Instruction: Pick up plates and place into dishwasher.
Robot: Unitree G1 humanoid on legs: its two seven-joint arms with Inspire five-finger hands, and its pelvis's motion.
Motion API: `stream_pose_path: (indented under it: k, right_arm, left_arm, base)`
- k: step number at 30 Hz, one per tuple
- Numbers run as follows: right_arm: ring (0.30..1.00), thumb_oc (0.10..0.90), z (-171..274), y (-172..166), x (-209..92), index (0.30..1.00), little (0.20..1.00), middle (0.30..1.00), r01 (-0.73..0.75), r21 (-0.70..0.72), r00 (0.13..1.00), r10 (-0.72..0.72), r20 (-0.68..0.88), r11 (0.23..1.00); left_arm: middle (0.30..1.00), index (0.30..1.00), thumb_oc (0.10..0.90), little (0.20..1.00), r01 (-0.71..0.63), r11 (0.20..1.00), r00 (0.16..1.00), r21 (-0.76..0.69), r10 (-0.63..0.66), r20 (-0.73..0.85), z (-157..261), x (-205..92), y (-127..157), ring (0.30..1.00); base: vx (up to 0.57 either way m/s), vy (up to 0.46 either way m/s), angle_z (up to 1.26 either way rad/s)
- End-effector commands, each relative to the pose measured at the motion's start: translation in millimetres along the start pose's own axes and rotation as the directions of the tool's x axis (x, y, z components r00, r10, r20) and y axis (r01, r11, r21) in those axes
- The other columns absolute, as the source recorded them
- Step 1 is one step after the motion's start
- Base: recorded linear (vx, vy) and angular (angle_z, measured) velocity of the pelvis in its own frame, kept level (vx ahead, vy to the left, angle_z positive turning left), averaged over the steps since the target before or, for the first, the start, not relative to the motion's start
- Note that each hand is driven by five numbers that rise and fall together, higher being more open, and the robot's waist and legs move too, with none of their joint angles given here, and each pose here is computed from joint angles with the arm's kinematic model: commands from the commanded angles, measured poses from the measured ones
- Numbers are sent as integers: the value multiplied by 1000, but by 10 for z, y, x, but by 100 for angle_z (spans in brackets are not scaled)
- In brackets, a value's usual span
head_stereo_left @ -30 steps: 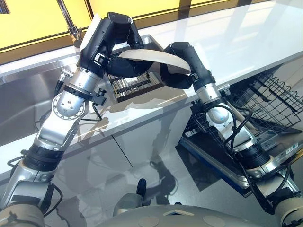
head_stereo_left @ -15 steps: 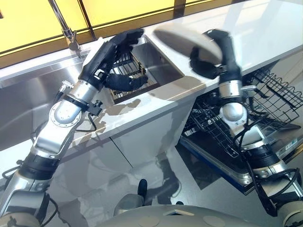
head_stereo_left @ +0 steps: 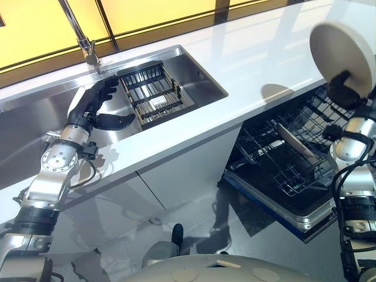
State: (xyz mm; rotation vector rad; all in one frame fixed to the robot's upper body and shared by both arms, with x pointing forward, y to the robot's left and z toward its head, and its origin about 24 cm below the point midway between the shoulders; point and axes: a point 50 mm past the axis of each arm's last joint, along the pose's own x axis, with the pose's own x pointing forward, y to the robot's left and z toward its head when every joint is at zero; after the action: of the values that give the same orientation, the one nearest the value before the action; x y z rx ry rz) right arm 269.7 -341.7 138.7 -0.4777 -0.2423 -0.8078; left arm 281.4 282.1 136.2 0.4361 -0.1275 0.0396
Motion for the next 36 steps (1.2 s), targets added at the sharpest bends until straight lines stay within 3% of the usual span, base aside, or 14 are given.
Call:
stream_pose_path:
  k: [1,10,20,36]
  right_arm:
    - [300,100,130,-208,105,300,200,300,65,9,995,-65,75,998]
    - [300,100,-544,-254,-223,300,200,300,-19,-68,980,5,-198,997]
    - [300,100,-689,-35,-338,300,200,300,-180,-153,956,136,-261,972]
    - [300,100,-716,254,-301,300,200,300,-269,-303,933,169,-319,914]
  left_arm:
    - [900,900,800,900,-207,977,962,56,193,195,359,17,506,900]
    - [900,900,800,900,-268,961,946,69,249,207,335,-65,570,900]
    - [900,900,800,900,-275,959,933,70,249,261,451,-20,528,900]
    - [900,900,800,900,-195,977,949,80,168,268,485,20,346,900]
  base:
    - [18,6,-6]
    - [14,4,-5]
    - [1,4,0]
    - [23,22,10]
